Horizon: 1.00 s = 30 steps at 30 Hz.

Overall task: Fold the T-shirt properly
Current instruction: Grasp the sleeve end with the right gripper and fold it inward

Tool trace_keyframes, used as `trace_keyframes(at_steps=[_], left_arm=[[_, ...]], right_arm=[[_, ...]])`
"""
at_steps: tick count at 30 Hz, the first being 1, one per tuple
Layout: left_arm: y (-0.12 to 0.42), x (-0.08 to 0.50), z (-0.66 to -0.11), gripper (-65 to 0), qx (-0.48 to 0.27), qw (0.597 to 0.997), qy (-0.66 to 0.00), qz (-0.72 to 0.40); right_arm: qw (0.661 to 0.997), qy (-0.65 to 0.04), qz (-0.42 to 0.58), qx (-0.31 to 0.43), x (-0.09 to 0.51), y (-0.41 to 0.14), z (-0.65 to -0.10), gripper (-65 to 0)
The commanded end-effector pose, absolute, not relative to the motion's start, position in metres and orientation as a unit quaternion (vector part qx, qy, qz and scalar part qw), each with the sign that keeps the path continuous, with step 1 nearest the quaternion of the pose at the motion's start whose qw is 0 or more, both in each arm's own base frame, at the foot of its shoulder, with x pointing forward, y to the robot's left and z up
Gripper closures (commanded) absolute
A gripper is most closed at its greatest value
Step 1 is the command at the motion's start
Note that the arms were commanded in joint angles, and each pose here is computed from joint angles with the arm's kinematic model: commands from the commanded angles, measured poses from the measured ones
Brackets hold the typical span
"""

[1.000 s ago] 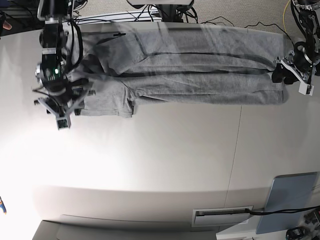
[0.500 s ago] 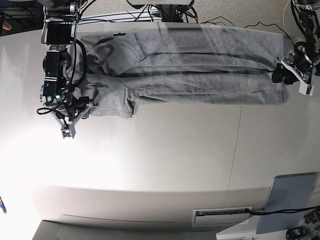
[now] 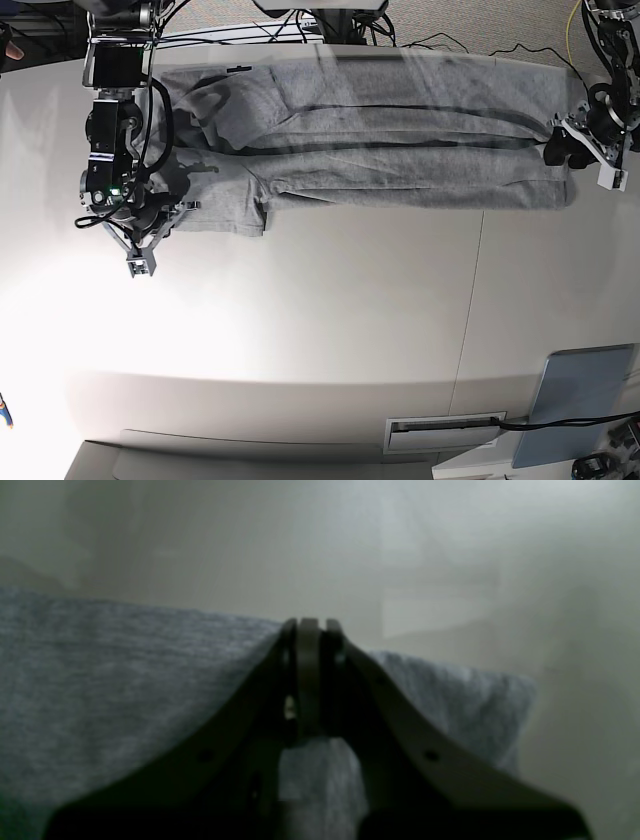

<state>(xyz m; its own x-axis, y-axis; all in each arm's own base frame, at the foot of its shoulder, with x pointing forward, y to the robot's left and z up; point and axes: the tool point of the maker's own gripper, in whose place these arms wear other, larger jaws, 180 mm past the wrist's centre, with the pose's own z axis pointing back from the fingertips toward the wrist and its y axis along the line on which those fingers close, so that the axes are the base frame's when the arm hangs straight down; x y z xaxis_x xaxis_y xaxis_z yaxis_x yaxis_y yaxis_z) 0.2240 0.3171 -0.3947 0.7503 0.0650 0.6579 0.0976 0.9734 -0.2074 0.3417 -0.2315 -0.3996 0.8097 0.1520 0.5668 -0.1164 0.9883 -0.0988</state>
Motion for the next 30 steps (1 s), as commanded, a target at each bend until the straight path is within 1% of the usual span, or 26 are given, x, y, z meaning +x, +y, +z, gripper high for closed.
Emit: trace_keyframes(at_steps=[1,6,9,14,18,22,30], left_arm=[[0.323,0.233,-0.38,-33.3,-0.109,0.921,-0.373,-0.017],[0.323,0.233,-0.381,-33.3,-0.108,0.922,-0.373,-0.017],[0.324,0.232,-0.381,-33.3,-0.105,0.923,-0.371,-0.019],[0.325,0.232,-0.382,-33.3,-0.101,0.924,-0.368,-0.022],[0.325,0.232,-0.382,-33.3,-0.101,0.924,-0.368,-0.021],[0.325,0.232,-0.383,-33.3,-0.101,0.924,-0.368,-0.021],[0.325,0.23,-0.384,-33.3,-0.101,0.926,-0.364,-0.022]], right_arm=[[0.938,-0.334,0.08,-0.04,0.357,-0.234,-0.375,0.0],[0.915,-0.38,0.122,-0.061,0.357,-0.221,-0.33,0.0],[0.901,-0.404,0.143,-0.067,0.342,-0.209,-0.311,0.0],[0.885,-0.422,0.187,-0.063,0.305,-0.187,-0.295,0.0],[0.874,-0.432,0.222,-0.025,0.274,-0.16,-0.285,0.0],[0.866,-0.43,0.252,0.032,0.246,-0.132,-0.281,0.0],[0.868,-0.381,0.283,0.148,0.196,-0.095,-0.299,0.0]])
